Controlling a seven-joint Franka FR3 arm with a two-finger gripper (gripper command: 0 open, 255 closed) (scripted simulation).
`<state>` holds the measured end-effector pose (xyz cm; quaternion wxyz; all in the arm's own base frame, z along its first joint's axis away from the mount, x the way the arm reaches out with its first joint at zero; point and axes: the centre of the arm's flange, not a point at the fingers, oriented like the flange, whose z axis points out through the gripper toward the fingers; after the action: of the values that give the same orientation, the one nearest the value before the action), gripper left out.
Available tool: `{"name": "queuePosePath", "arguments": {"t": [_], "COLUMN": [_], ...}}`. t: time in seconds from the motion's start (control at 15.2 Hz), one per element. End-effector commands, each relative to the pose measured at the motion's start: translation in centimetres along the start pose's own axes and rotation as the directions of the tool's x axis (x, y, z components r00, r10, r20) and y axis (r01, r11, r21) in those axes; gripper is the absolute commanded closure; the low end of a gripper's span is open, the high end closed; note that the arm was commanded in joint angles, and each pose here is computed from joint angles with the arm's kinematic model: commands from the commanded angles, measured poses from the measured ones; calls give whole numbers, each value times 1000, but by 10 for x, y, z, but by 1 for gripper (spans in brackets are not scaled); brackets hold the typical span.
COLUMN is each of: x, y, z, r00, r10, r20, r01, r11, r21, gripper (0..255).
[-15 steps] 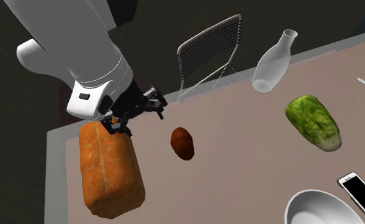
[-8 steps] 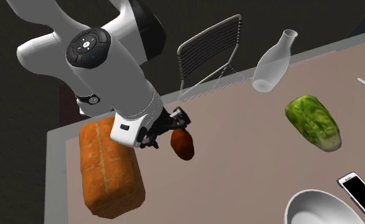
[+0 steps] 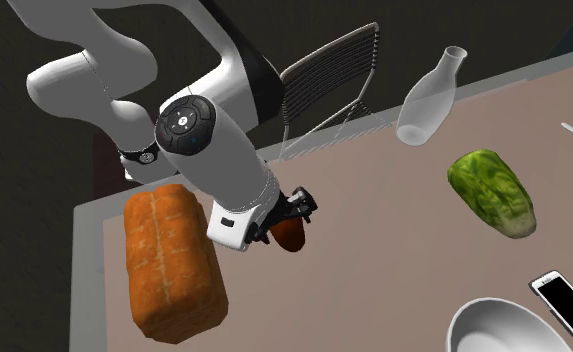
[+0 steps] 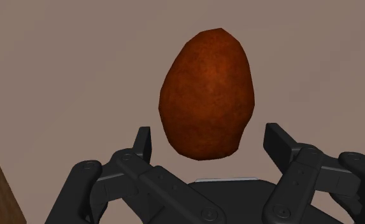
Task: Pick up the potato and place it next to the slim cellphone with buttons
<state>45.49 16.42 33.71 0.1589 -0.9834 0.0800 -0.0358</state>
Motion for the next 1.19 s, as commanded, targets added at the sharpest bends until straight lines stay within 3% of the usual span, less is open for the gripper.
{"name": "queuePosePath", "arguments": {"t": [0.0,0.53,0.59,1.12], "x": [0,0,0,0], "y": [2,2,2,2], "z": [12,15,15,14], "r00": [1000,1000,1000,1000], "r10": [0,0,0,0], "r20": [-1,-1,-1,-1], "r01": [0,0,0,0], "r11": [1000,1000,1000,1000], "r21": [0,0,0,0], "gripper": [0,0,255,255]}}
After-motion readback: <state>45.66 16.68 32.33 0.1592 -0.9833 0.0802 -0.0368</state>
